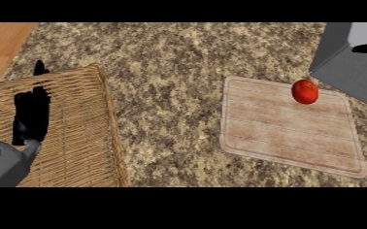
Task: Pick the cupcake from the cutting board and place it in the cardboard box
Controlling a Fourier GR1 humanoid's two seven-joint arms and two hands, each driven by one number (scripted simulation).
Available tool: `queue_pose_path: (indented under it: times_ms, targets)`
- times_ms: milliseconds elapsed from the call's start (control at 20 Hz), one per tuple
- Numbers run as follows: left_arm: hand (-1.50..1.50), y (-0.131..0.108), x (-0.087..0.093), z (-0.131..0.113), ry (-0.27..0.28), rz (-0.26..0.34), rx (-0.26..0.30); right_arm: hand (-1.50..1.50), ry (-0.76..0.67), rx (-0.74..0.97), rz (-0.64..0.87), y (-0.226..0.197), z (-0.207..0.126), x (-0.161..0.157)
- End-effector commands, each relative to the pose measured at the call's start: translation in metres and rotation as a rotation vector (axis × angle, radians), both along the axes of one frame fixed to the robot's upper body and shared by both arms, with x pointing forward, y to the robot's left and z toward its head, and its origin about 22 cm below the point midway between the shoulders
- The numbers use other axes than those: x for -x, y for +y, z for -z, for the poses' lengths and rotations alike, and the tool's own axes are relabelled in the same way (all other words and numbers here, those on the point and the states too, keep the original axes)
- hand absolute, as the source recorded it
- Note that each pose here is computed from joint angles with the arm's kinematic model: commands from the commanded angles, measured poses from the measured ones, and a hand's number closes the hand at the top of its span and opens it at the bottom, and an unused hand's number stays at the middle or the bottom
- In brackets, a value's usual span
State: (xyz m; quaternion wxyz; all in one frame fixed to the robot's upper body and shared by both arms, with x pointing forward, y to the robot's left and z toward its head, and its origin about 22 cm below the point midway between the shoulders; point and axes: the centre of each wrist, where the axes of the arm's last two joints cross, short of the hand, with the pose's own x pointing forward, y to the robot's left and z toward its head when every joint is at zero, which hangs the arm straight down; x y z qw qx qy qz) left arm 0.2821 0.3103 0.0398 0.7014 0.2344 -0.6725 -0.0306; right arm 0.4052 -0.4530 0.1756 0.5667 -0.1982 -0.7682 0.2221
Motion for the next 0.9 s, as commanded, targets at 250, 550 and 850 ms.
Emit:
queue_pose_path:
  times_ms: [250,550,850]
  targets:
    - [0.0,0.021,0.012,0.01,0.059,0.02,-0.132,-1.5,-0.104,-0.233,0.037,-0.052,-0.032,0.035]
    - [0.0,0.02,0.019,0.016,0.055,0.013,-0.12,-1.5,-0.075,-0.26,0.115,-0.093,-0.037,0.074]
    - [0.0,0.018,0.018,0.013,0.046,0.006,-0.11,-1.5,-0.083,-0.247,0.163,-0.12,-0.045,0.105]
